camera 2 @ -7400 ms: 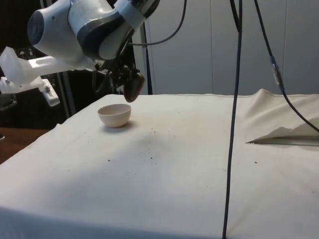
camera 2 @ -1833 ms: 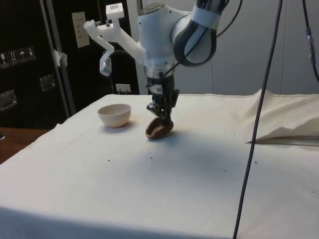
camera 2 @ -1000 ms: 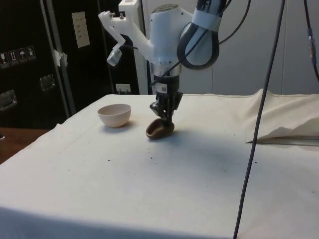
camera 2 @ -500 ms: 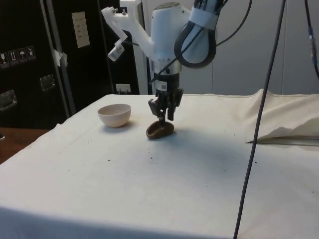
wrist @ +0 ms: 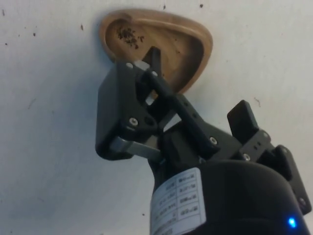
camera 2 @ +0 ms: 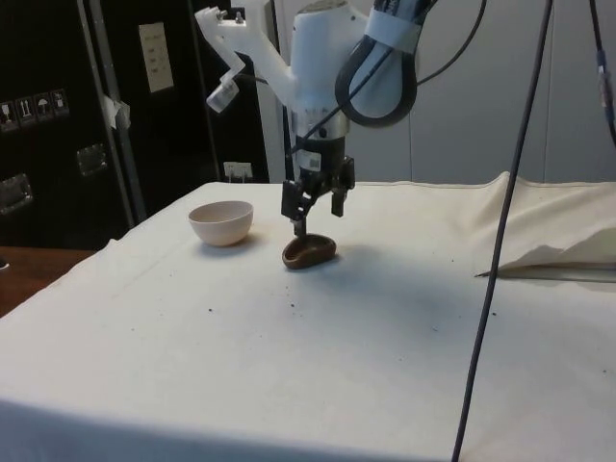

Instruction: Pour the coffee beans from the cup into the bowl.

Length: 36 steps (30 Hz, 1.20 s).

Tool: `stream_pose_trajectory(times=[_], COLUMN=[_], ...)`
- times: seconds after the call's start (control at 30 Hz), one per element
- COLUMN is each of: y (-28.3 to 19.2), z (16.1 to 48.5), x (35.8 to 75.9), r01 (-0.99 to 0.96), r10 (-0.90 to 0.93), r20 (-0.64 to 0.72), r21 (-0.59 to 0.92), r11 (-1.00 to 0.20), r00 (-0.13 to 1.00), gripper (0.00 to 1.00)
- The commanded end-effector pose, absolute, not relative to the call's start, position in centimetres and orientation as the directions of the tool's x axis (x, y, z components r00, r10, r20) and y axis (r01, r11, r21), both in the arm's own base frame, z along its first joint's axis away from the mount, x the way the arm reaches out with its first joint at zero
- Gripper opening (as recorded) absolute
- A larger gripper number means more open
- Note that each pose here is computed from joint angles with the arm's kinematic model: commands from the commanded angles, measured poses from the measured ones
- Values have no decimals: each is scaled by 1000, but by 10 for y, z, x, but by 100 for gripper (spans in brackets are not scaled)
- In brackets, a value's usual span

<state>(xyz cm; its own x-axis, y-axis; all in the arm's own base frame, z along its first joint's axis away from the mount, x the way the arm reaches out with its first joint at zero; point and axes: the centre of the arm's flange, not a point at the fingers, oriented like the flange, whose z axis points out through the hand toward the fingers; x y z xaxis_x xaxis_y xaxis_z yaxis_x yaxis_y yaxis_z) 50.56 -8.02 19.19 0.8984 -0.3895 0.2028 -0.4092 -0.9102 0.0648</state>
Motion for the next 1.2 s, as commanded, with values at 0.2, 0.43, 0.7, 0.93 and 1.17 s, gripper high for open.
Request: stream_pose_trajectory(times=[0.2, 0.43, 0.7, 0.93, 1.17], y=[-79, -80, -80, -81, -82], z=[219, 239, 261, 283, 299], x=[506, 508, 508, 509, 509], r01=[-407, -407, -402, -395, -395], r10=[-387, -387, -381, -374, -372], r20=[191, 182, 175, 169, 174], r21=[76, 90, 101, 113, 121], r11=[-910, -909, -910, -912, -911], r00=[902, 904, 908, 912, 912], gripper=[100, 100, 100, 100, 100])
